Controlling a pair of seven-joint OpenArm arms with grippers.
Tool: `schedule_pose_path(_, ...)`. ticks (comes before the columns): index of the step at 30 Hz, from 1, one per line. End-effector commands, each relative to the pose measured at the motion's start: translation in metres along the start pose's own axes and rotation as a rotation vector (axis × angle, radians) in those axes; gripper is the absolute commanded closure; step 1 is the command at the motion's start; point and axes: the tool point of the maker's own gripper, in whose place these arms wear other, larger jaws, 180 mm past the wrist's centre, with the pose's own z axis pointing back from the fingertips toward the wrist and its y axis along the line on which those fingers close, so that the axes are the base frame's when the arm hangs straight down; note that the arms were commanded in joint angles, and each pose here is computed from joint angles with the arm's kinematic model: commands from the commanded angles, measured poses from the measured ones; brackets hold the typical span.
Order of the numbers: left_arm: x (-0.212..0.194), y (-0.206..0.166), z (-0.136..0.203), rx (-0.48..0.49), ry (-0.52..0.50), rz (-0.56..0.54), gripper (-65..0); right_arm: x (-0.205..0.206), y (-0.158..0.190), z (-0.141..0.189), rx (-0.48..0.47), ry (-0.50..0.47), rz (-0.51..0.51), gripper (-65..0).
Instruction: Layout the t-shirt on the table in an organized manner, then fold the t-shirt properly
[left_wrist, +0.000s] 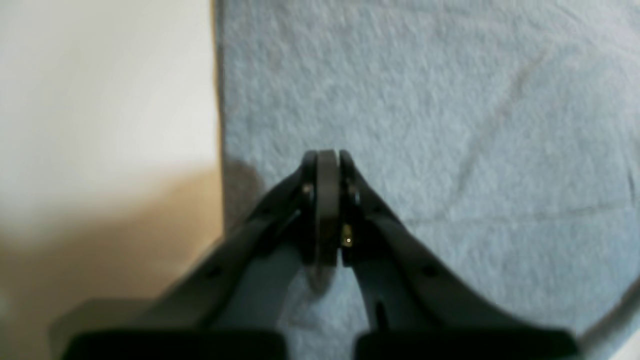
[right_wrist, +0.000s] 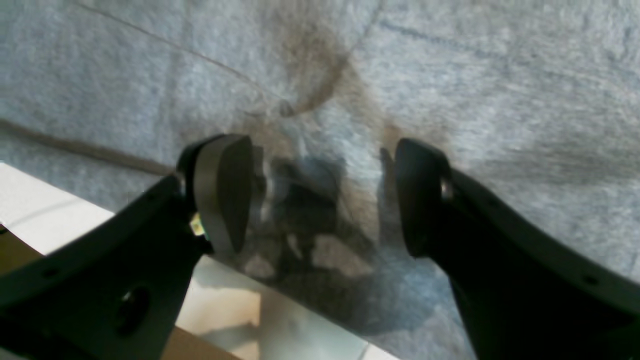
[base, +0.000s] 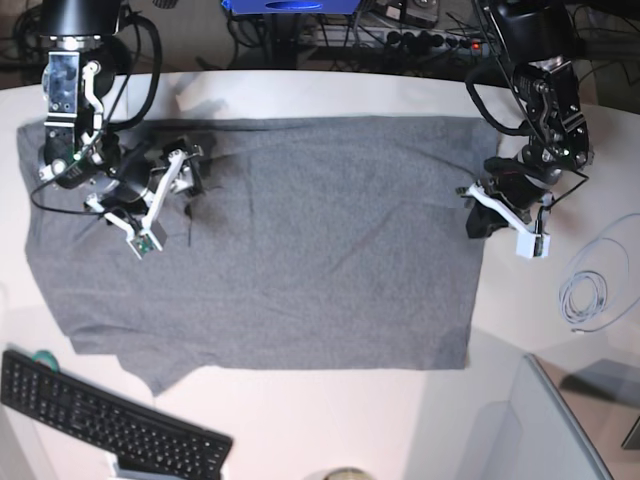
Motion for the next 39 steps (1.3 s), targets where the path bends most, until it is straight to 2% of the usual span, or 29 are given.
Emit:
schedule_pose_path(1,0.021,0.004,0.002,0.006,-0.059,-0.008,0.0,0.010,-0.003,0.003,-0.002,-0.039,0.004,-41.0)
schedule_pose_path(4,0.023,0.007,0.003,0.017,-0.070,0.000,0.0,0.008,-0.002,0.003,-0.001,-0.037,0.002,-41.0)
schedule_pose_path(8,0.033,0.016,0.009,0.050,-0.152,0.051,0.0,0.008,-0.002,0.003,-0.001,-0.037,0.002,-41.0)
schedule_pose_path(32,0.039,0.016,0.007,0.051,-0.171,0.055,0.0,0.007,-0.003,0.004,-0.004,-0.034,0.002,-41.1)
schedule_pose_path(33,0.040,0.016,0.007,0.051,-0.174,0.054,-3.1,0.007,-0.003,0.004,-0.004,-0.034,0.002,-41.1)
schedule_pose_path(39,0.041,0.021,0.012,0.063,-0.185,0.060,-45.7,0.005,-0.002,0.004,-0.002,-0.032,0.001,-41.1)
